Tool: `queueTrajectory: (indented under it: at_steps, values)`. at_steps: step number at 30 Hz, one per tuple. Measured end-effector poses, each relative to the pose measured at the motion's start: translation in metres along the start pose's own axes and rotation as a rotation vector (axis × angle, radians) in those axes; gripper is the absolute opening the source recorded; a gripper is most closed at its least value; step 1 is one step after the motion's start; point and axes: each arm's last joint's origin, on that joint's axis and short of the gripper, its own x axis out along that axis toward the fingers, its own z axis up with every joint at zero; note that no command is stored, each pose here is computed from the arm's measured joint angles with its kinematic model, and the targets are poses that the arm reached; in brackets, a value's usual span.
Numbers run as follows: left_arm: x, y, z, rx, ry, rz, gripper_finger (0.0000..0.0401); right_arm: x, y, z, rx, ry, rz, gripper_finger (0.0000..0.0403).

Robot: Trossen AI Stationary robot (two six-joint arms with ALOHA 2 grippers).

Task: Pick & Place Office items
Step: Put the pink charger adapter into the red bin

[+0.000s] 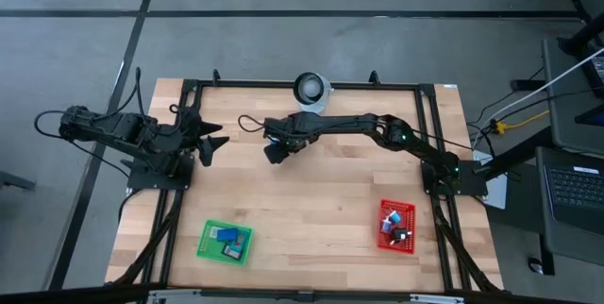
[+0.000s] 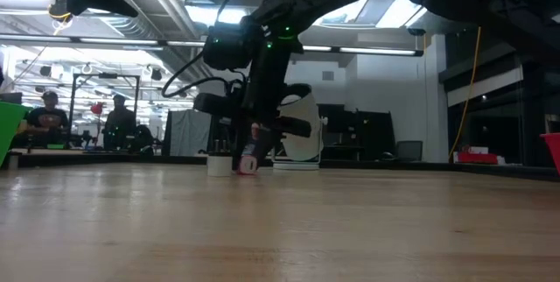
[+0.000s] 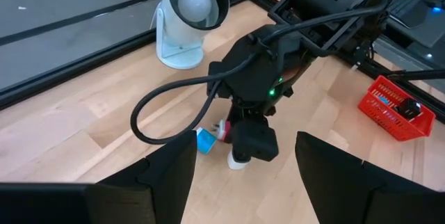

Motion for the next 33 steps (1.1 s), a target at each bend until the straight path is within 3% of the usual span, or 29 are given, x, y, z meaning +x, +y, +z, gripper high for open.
queueTrajectory:
  at_steps: [7,11,18,21,28,33]
  values:
    - [0.000,0.000,0.000,0.000,-0.002,0.002,0.0239,-0.002,0.000,0.001,-0.017,0.019,0.021,0.0128]
    - [0.000,0.000,0.000,0.000,-0.009,0.009,0.0239,-0.024,0.006,0.008,-0.019,-0.022,0.075,0.0128]
    - [0.000,0.000,0.000,-0.001,-0.012,0.013,0.0239,-0.105,0.022,0.027,-0.059,-0.212,0.212,0.0128]
    - [0.000,0.000,0.000,-0.003,-0.012,0.013,0.0239,-0.159,0.022,0.025,-0.085,-0.312,0.289,0.0128]
    - [0.000,0.000,0.000,-0.002,-0.012,0.013,0.0239,-0.282,-0.004,-0.027,-0.201,-0.425,0.291,0.0128]
    - [0.000,0.001,0.001,-0.006,-0.018,0.018,0.0239,-0.359,-0.039,-0.082,-0.140,-0.519,0.259,0.0128]
